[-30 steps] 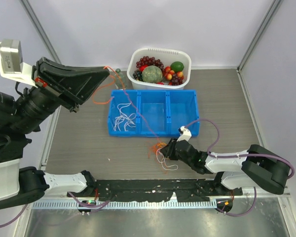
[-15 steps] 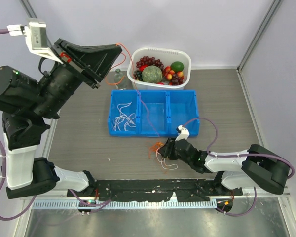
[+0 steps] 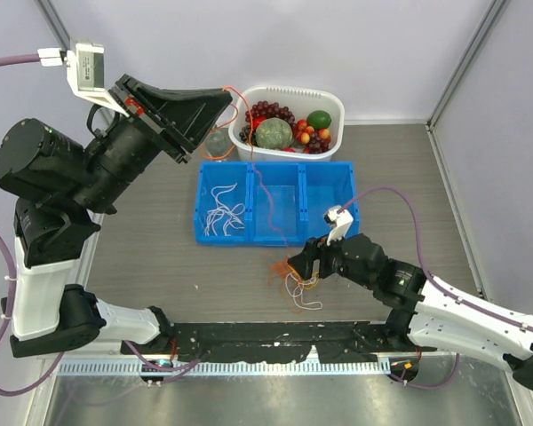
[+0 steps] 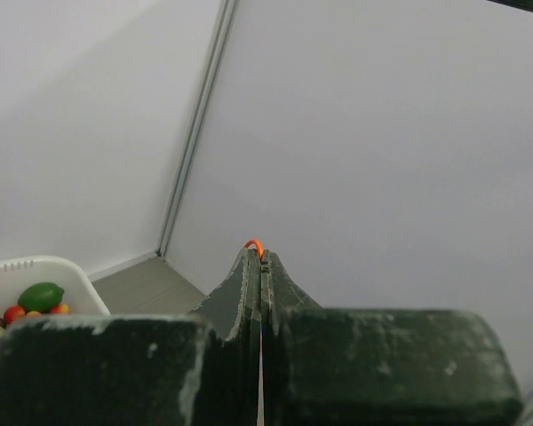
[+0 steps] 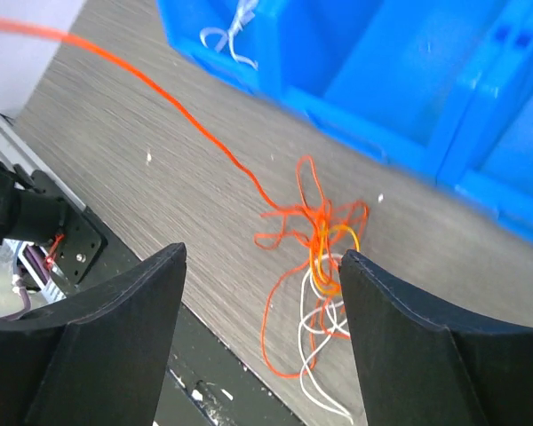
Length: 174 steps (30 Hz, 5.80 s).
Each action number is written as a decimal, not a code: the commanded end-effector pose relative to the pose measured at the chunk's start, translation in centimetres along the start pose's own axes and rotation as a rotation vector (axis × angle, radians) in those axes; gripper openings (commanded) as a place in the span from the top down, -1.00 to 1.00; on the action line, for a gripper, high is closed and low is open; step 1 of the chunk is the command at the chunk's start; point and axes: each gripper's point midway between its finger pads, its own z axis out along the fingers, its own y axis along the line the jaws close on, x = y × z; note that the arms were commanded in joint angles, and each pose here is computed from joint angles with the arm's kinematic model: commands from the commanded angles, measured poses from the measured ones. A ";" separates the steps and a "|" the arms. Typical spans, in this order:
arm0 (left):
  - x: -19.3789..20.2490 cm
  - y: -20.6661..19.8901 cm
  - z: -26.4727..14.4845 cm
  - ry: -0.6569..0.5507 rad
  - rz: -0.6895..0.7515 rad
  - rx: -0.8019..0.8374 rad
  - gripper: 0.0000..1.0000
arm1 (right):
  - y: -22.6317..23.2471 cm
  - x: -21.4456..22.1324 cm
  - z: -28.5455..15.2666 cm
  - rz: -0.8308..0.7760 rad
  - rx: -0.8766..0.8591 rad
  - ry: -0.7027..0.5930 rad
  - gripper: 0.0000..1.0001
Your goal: Untangle the cables
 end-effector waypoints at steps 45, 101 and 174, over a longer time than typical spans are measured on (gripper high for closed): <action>-1.3 0.9 -4.1 -0.050 -0.074 -0.035 1.00 | 2.5 -2.5 3.1 -0.160 -0.078 -0.056 0.99; -2.1 4.6 4.2 -0.260 0.057 -0.247 1.00 | -2.4 -2.2 -1.8 0.046 0.063 -0.216 -0.13; 50.3 13.4 -16.4 0.825 -0.298 -0.181 -0.28 | -1.3 6.9 5.1 0.141 -0.058 0.050 -0.11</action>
